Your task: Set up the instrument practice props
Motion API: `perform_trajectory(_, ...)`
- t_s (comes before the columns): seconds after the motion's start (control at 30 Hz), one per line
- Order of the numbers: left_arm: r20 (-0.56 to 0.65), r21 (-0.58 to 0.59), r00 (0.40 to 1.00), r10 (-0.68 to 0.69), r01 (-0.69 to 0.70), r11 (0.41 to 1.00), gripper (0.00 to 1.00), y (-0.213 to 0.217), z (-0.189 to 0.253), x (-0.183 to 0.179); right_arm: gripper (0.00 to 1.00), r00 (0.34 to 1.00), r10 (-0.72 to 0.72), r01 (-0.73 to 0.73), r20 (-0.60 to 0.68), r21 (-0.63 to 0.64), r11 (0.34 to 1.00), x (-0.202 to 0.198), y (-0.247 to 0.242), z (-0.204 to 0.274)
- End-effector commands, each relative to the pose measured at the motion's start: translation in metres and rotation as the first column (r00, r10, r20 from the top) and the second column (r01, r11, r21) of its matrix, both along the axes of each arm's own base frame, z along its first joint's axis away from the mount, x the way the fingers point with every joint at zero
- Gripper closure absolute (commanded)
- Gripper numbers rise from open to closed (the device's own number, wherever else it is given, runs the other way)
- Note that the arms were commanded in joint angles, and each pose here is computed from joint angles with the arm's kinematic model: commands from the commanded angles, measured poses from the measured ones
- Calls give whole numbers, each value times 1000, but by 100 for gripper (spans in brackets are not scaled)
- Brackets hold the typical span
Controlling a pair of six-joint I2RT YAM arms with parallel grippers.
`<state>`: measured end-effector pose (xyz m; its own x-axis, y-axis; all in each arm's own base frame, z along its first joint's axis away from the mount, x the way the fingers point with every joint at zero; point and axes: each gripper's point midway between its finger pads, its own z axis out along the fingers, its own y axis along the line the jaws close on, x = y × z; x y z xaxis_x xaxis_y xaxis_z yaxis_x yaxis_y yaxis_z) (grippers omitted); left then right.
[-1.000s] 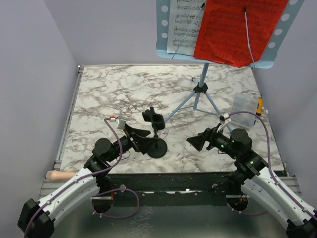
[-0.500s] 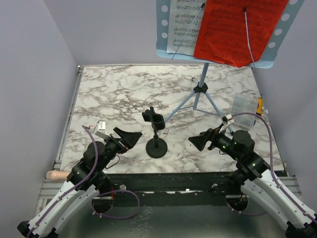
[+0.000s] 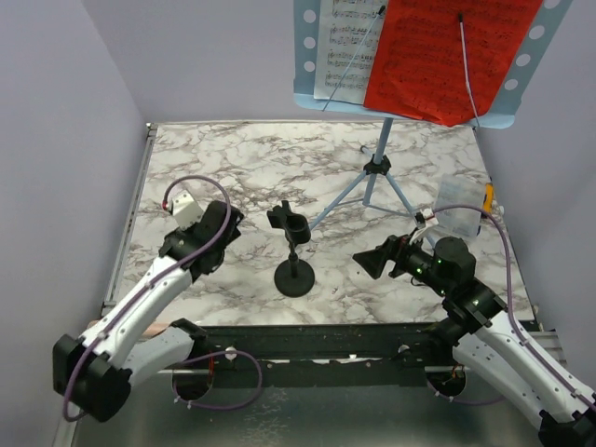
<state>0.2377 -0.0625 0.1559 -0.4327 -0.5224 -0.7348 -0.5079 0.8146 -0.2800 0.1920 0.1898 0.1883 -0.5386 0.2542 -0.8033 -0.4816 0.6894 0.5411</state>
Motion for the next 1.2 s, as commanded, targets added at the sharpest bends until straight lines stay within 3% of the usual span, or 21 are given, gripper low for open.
perform_trajectory(0.0,-256,122,957,134,-106,987,1,71,-35,14,0,1000,-23,23,5,9,1000,2,-3,12)
perform_trajectory(0.1,-343,94,887,308,-294,951,1,113,-51,5,0,1000,-20,20,3,8,1000,0,-4,16)
perform_trajectory(0.17,-328,188,769,549,-516,835,1,155,-50,-19,0,1000,-20,20,-6,1,1000,-2,-5,18)
perform_trajectory(0.23,-298,228,659,691,-653,722,1,179,-50,-42,0,1000,-20,20,1,-5,1000,-2,-5,21)
perform_trajectory(0.37,-306,106,474,825,-845,525,2,193,-69,-78,0,1000,6,-6,13,-16,1000,-1,-2,29)
perform_trajectory(0.5,-273,100,322,907,-928,360,6,214,-76,-105,0,997,80,-80,4,-34,996,-4,9,44)
perform_trajectory(0.63,-229,178,159,960,-963,202,7,233,-77,-128,0,985,174,-173,16,-40,984,-11,19,57)
perform_trajectory(0.8,-270,208,21,963,-975,80,8,240,-101,-155,0,971,229,-228,73,-28,973,-20,22,73)
perform_trajectory(0.97,-265,165,-31,964,-986,14,7,246,-102,-163,0,961,244,-243,131,-26,970,-28,18,81)
perform_trajectory(1.17,-262,14,41,964,-999,46,4,250,-120,-147,0,947,276,-268,165,-71,961,-35,14,88)
